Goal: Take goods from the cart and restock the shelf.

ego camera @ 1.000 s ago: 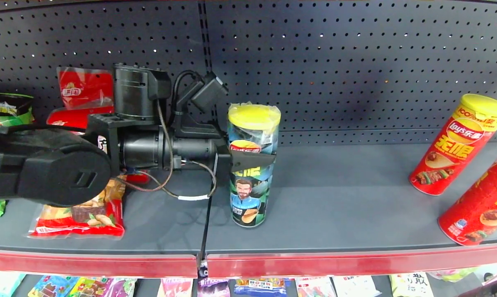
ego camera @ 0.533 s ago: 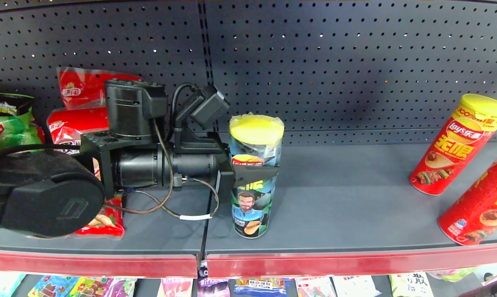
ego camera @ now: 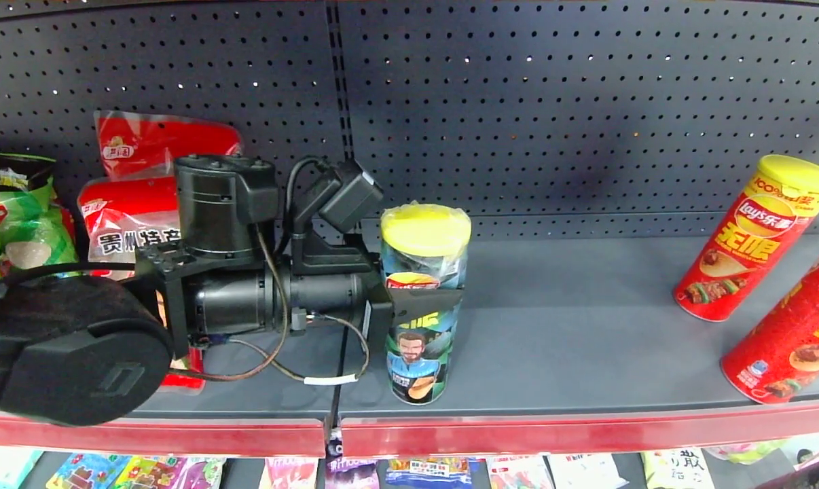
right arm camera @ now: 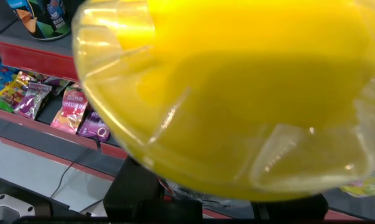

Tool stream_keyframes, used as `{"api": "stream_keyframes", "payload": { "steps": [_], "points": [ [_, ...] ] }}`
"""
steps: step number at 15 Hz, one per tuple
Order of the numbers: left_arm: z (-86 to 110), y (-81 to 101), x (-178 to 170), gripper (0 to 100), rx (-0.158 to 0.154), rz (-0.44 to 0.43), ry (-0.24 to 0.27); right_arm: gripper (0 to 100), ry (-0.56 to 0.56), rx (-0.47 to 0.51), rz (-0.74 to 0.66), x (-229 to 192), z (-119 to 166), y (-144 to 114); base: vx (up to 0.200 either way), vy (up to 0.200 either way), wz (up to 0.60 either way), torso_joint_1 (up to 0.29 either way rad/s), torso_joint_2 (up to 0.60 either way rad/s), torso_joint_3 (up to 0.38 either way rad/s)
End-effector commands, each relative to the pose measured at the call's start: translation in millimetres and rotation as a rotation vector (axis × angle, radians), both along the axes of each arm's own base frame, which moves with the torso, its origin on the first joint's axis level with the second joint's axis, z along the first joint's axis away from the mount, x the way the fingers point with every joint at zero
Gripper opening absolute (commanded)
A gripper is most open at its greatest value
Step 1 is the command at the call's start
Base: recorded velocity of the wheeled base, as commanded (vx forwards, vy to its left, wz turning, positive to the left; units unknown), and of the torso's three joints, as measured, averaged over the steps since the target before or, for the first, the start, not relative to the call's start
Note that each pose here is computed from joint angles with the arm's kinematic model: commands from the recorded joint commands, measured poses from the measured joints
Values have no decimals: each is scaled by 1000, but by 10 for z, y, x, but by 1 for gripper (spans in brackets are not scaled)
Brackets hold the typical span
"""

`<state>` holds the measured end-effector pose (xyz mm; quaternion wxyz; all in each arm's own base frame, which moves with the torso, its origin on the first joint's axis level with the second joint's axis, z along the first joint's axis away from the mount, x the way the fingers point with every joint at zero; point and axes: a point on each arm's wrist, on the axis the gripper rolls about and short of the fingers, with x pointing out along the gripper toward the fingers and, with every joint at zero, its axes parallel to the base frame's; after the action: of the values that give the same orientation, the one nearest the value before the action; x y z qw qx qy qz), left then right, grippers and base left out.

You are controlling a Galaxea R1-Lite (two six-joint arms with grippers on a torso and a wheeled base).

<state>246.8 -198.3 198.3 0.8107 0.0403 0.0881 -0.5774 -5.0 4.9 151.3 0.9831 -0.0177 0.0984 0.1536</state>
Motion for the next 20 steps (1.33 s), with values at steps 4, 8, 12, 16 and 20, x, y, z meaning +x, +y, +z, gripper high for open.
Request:
{"api": "stream_keyframes", "payload": {
  "steps": [4,8,12,16,20],
  "points": [
    [12,-22,-26,0,7,82,9,0,3,0,1,3,-3,0,0,0,0,0,0,0],
    [-9,-13,-71,0,11,92,13,0,3,0,1,5,2,0,0,0,0,0,0,0],
    [-91,-26,-128,0,18,107,4,0,3,0,2,5,2,0,0,0,0,0,0,0],
    [-88,-59,-162,0,17,91,5,0,4,0,1,7,2,1,0,0,0,0,0,0],
    [-106,-74,-166,0,21,88,12,0,3,0,2,6,6,0,0,0,0,0,0,0]
  ]
}}
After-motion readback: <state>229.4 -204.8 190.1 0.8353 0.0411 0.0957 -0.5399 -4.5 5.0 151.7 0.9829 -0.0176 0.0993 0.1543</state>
